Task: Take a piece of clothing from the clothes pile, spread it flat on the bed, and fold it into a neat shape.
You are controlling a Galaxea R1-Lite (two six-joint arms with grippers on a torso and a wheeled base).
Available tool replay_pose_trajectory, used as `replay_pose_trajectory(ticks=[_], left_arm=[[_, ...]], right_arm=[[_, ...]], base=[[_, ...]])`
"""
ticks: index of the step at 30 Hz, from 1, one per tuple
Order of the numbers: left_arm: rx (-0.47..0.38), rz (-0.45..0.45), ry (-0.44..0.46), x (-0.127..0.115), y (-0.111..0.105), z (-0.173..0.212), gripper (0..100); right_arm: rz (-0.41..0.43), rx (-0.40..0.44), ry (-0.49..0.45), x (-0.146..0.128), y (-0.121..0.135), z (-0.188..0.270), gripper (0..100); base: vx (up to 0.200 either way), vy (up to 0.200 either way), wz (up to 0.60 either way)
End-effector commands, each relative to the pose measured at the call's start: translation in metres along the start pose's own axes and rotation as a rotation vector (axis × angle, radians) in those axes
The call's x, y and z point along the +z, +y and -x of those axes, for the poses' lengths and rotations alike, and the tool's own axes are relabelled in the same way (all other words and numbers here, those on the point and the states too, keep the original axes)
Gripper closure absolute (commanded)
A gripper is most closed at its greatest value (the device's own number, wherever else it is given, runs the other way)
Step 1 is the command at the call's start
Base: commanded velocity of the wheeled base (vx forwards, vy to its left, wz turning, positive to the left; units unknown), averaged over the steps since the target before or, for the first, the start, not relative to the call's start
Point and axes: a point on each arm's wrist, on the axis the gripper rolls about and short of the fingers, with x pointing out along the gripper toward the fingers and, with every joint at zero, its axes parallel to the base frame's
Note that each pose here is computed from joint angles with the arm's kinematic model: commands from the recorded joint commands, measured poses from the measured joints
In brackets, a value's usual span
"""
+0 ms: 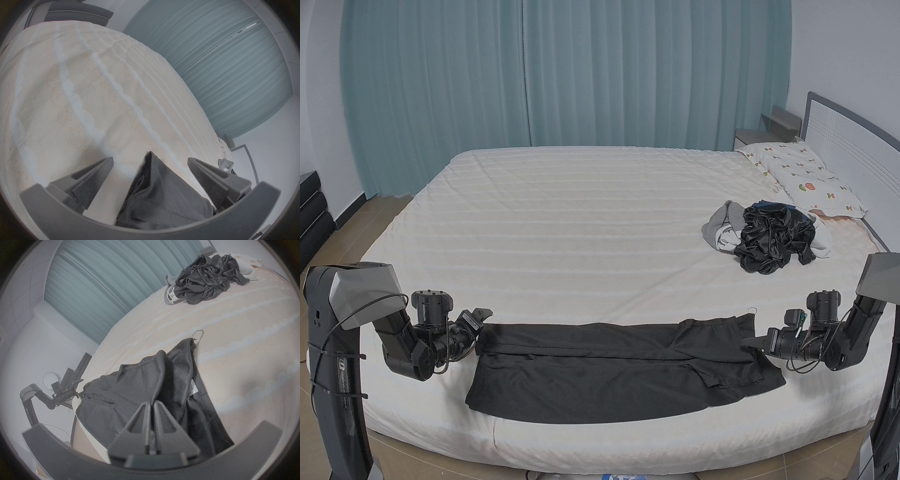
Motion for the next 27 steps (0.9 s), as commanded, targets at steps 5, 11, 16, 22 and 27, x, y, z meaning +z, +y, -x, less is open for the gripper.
replay_pose_trajectory(ticks=[5,11,16,22,27], left_arm=[[-0.001,0.006,-0.004,0.002,0.000,0.002,0],[-0.011,0.028,-0.018,0.010,-0.003,0.016,0],[-0.011,0.050,-0.015,0.010,-0.002,0.016,0],[0.002,0.042,-0.021,0.009,0.000,0.014,0],[0.005,0.044,-0.019,0.008,0.001,0.014,0]], right_arm=[[-0.099,-0.035,-0.130,0.035,0.037,0.006,0],[-0.310,-0.072,-0.107,0.006,0.077,0.021,0],[-0.450,-0.104,-0.049,-0.024,0.102,0.017,0],[-0.495,-0.202,-0.039,-0.041,0.101,-0.001,0],[-0.507,-0.250,-0.029,-0.048,0.094,-0.014,0]], base=[[0.000,0.000,0.00],[0.000,0.000,0.00],[0.000,0.000,0.00],[0.000,0.000,0.00],[0.000,0.000,0.00]])
